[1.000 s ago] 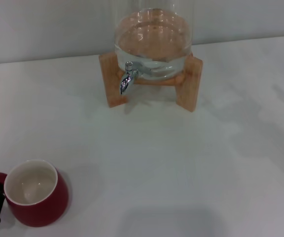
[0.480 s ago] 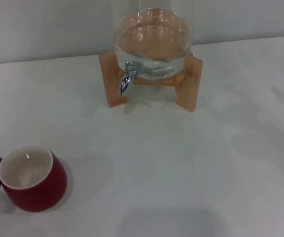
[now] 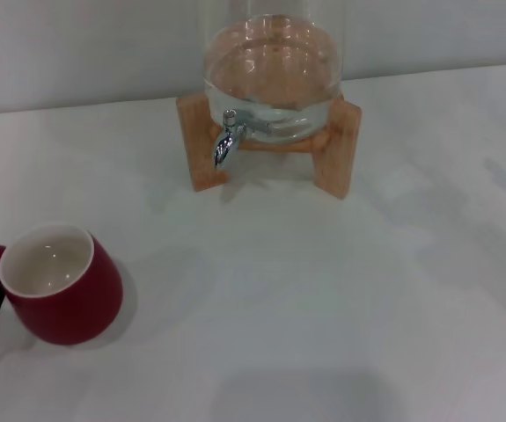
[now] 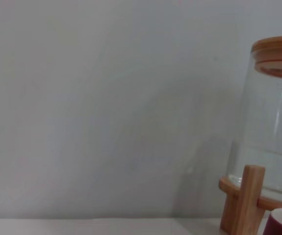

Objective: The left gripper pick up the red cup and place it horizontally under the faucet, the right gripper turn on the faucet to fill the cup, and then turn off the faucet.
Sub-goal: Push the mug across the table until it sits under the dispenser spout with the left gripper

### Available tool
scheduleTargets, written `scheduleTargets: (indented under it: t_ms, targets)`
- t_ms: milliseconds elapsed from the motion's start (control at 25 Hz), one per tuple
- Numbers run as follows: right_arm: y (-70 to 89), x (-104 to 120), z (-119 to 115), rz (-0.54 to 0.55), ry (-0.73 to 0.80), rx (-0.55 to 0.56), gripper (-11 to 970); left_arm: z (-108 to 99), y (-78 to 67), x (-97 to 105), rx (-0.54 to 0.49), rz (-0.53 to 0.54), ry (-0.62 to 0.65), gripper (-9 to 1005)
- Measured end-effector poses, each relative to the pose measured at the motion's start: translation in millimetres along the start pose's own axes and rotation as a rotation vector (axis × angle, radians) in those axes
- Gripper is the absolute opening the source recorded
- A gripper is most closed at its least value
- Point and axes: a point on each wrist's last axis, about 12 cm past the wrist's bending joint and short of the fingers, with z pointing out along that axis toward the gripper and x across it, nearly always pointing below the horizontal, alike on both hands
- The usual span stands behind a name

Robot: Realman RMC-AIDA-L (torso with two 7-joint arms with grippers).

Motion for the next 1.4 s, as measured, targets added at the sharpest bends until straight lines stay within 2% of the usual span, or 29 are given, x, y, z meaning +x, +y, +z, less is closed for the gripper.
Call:
scheduleTargets:
  t_ms: [440,880,1120,1400]
  targets:
    - [1.7,1.4,1.6,-0.002,0.006,-0.013,781,19.8,8.4,-9.8,0.001,-0.027,0.014,206]
    - [2.0,4.7,-0.4,0.008,0.011,-0.021,780,42.0,7.7,-11.9,0.041,-0.039,0.076,204]
    - [1.5,4.9,-1.6,0.006,0.014,-0.018,780,46.7,12.8,-13.5,0.043,-0.074,0.139,203]
    - [1.7,5.3,-2.4,0.004,0.015,-0.019,781,49.4,15.0,-18.4,0.050,-0.075,0.137,201]
